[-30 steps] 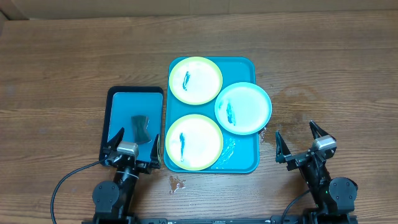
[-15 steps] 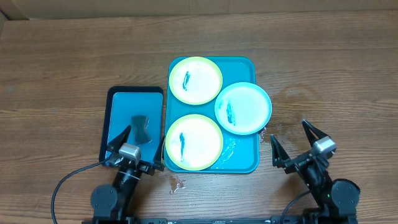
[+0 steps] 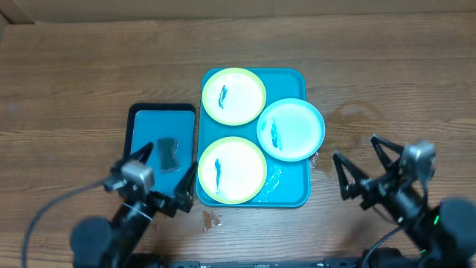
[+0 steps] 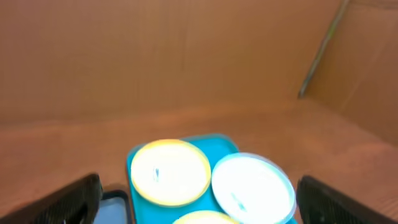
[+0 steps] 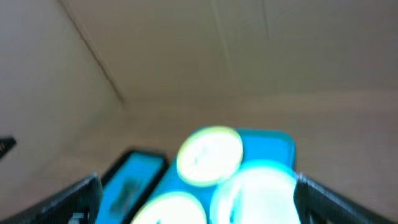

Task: Clean dirty plates on tray and stack at the side
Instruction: 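Move left gripper to the sponge and right gripper to the front yellow plate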

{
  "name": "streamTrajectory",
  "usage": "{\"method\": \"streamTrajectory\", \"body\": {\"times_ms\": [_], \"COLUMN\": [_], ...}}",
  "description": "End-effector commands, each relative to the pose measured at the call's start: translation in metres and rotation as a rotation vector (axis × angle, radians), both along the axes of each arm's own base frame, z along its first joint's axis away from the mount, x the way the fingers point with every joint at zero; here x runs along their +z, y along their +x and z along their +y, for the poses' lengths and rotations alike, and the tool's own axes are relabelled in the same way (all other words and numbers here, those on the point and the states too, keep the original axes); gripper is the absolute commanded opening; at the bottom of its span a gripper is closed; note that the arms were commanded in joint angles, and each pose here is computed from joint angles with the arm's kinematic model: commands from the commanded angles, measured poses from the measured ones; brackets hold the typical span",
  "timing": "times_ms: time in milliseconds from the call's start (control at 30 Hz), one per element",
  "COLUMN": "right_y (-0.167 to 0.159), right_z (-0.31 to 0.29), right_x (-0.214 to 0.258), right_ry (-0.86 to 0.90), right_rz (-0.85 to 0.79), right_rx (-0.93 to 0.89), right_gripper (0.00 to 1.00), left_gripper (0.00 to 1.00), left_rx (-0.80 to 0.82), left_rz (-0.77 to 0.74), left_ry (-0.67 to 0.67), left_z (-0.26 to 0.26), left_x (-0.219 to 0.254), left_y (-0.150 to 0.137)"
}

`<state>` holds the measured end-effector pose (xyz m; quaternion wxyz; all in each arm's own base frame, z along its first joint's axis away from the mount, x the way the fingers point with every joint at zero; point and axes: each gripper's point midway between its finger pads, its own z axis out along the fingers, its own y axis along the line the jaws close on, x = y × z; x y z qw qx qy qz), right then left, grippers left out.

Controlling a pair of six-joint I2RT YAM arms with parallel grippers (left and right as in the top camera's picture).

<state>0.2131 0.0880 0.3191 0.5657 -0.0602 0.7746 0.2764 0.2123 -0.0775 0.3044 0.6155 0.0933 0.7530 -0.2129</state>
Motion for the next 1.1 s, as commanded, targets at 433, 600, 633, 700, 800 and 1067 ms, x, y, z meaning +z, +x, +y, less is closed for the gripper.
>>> {"method": "streamTrajectory", "body": {"times_ms": [433, 600, 633, 700, 800, 1067], "right_y": [0.050, 0.044, 0.043, 0.040, 0.037, 0.037], "right_z": [0.040, 0.066, 0.072, 0.083, 0.100, 0.132], "right_x": [-0.048, -0.124, -0.138, -0.170, -0.208, -0.253], "right_ry": [0.044, -0.083, -0.126, -0.226, -0.338, -0.439], "right_rz": [0.700, 0.944, 0.962, 0.986, 0.995, 1.004], "right_rx": [0.204, 0.199, 0.206, 0.209, 0.218, 0.231], "right_gripper": [1.00, 0.98, 0.93, 0.89, 0.85, 0.56], "left_gripper": [1.00, 1.00, 1.00, 1.00, 1.00, 1.00], "left_rx": [-0.006, -0.001, -0.001, -0.001, 0.013, 0.345], "left_rz": [0.584, 0.610, 0.609, 0.611, 0.624, 0.762], "left_ry": [0.013, 0.016, 0.016, 0.016, 0.024, 0.063], "left_z": [-0.002, -0.001, -0.001, -0.002, 0.001, 0.050], "left_x": [-0.016, -0.022, -0.021, -0.022, -0.024, -0.052], "left_y": [0.025, 0.027, 0.027, 0.026, 0.025, 0.018]}}
